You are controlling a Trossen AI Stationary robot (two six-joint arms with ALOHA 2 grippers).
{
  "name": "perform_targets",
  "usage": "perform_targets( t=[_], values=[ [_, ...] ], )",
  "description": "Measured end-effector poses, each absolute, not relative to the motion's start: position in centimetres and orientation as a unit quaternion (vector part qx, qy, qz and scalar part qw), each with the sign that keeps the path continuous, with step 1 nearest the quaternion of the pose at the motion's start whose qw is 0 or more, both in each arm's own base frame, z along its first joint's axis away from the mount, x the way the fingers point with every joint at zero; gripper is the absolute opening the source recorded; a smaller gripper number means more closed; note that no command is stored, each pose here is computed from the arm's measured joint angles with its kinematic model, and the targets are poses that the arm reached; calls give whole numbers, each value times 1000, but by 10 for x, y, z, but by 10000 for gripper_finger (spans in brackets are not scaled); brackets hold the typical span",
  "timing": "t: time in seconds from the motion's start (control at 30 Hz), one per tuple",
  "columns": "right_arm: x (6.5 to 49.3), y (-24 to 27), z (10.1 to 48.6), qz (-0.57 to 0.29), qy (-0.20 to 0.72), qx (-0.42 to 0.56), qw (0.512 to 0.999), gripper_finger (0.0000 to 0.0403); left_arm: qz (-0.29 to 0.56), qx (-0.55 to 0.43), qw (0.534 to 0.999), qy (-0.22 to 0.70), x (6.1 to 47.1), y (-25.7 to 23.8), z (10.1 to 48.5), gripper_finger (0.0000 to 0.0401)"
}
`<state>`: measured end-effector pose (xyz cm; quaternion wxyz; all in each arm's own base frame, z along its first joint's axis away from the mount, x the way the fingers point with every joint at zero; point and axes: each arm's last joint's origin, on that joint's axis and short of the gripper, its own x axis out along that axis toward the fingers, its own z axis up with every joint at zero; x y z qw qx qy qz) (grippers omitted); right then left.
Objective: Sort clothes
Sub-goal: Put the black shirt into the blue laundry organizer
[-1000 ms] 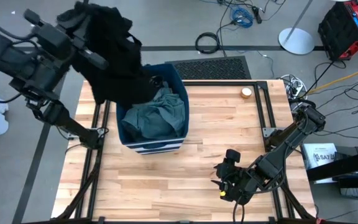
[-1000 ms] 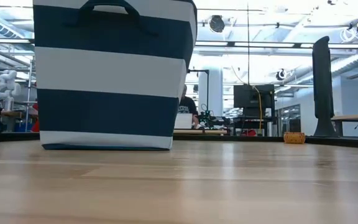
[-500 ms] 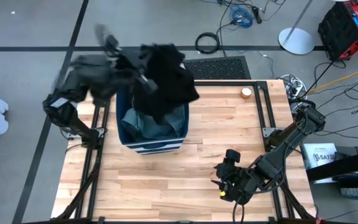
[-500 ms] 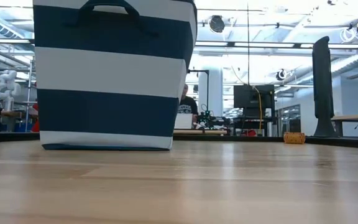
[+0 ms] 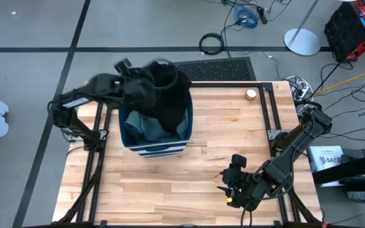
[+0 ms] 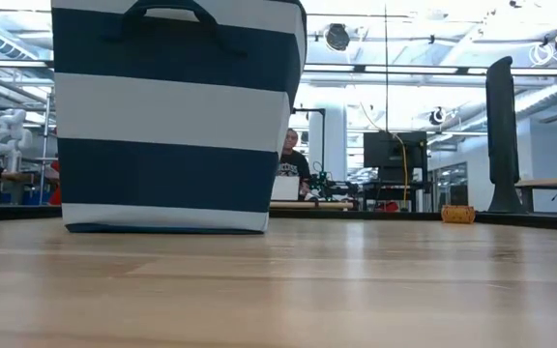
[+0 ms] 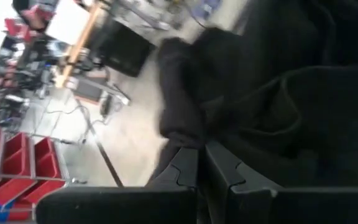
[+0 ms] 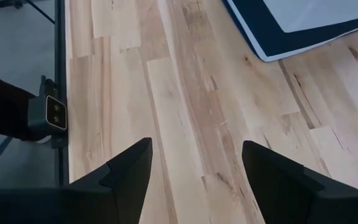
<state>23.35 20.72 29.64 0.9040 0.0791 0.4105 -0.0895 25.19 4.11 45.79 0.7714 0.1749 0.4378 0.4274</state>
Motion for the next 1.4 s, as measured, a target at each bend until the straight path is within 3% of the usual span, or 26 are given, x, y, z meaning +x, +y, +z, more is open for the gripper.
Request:
perform_targets(
  t=[0.17,0.37,0.7,0.97,1.23,1.4],
  values=[
    [234,207,297,-93,409,86,904,238,384,179,761,491,272,39,393,9],
    [233,207,296,-93,409,87,903,238,344,173,804,453,283,29,320,9],
    [233,207,296,-94,409,86,904,238,274,108,804,517,264,27,231,9],
    [235,205,296,-99,407,85,904,238,225,114,819,515,265,14,245,14],
    [235,204,296,-100,407,85,904,238,208,97,859,458,264,7,301,107],
    [235,204,296,-100,407,84,904,238,216,89,858,457,255,8,329,141]
  ],
)
